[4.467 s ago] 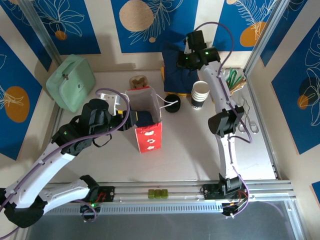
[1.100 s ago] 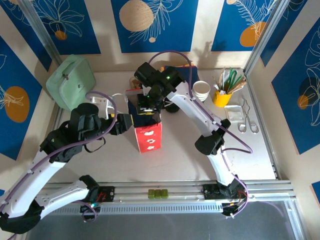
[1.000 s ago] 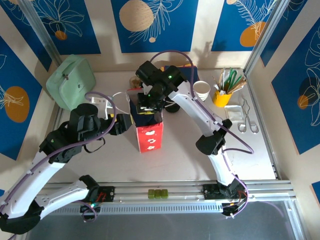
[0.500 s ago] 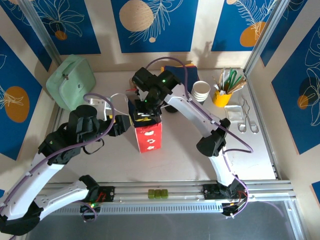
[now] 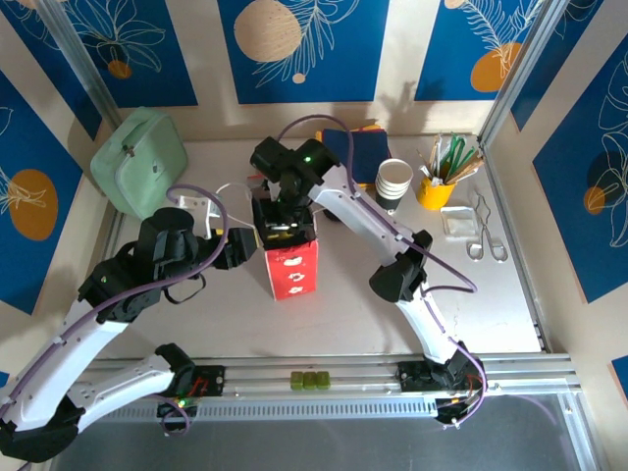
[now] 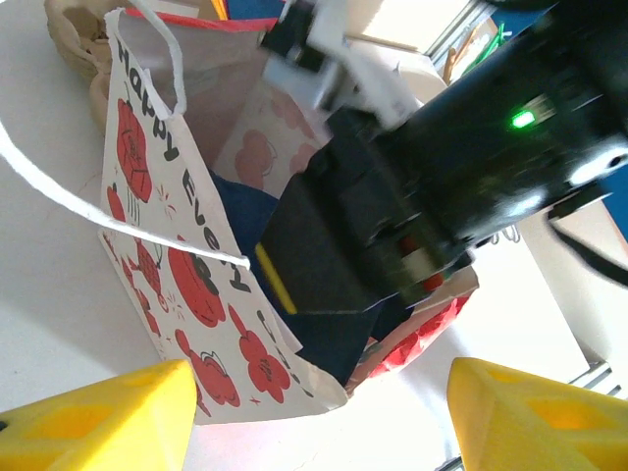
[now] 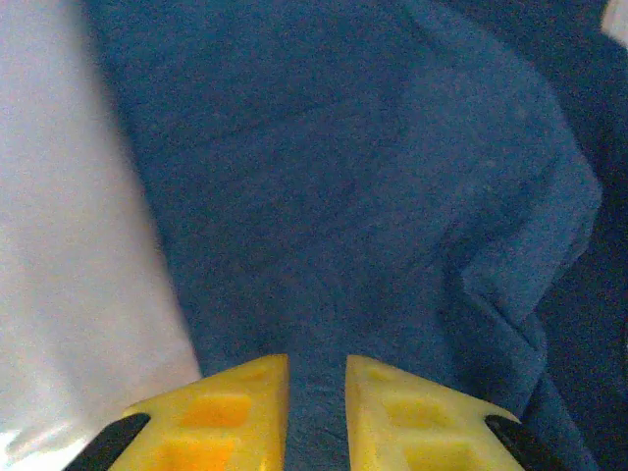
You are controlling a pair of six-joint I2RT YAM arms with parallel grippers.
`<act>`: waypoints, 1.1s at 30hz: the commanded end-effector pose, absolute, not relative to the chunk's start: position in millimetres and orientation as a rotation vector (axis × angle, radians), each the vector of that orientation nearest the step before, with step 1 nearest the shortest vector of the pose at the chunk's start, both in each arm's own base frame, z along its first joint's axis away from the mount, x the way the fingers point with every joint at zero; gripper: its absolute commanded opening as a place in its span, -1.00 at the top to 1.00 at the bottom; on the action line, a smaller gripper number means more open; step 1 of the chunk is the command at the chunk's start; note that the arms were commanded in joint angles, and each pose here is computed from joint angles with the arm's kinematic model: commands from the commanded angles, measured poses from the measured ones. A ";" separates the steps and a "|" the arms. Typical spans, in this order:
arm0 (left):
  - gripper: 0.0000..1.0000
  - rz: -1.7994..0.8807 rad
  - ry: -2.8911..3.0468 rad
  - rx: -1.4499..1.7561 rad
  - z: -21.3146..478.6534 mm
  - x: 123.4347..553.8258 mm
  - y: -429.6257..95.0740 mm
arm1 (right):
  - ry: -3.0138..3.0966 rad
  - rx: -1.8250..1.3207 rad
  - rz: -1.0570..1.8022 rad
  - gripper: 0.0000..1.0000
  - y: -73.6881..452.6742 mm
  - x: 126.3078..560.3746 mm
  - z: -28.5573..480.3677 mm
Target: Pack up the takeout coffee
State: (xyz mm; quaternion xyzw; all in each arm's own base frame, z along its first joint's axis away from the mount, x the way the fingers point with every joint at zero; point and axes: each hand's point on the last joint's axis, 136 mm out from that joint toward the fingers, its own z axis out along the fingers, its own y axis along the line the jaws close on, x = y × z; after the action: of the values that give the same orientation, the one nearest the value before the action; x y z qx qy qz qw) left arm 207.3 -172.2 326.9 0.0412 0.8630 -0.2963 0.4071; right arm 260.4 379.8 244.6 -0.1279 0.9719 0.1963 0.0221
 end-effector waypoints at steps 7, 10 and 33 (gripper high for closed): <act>-0.39 -0.632 2.127 0.077 340.2 213.6 -152.5 | 2.695 -0.402 0.841 0.43 354.4 261.2 348.7; -0.40 -0.525 2.101 0.047 344.9 217.9 -135.3 | 2.568 -0.422 0.861 0.32 341.4 259.2 379.5; -0.98 0.275 1.830 -0.119 303.8 221.2 -8.1 | 2.057 0.008 0.440 -0.85 116.6 266.0 395.5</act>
State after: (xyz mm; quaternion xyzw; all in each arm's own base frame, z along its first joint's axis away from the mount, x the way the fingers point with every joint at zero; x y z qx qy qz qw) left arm 217.7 -29.1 294.2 -0.0211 0.8215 0.0604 0.5666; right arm 249.8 141.9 398.2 -0.0221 0.8638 0.2275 0.4490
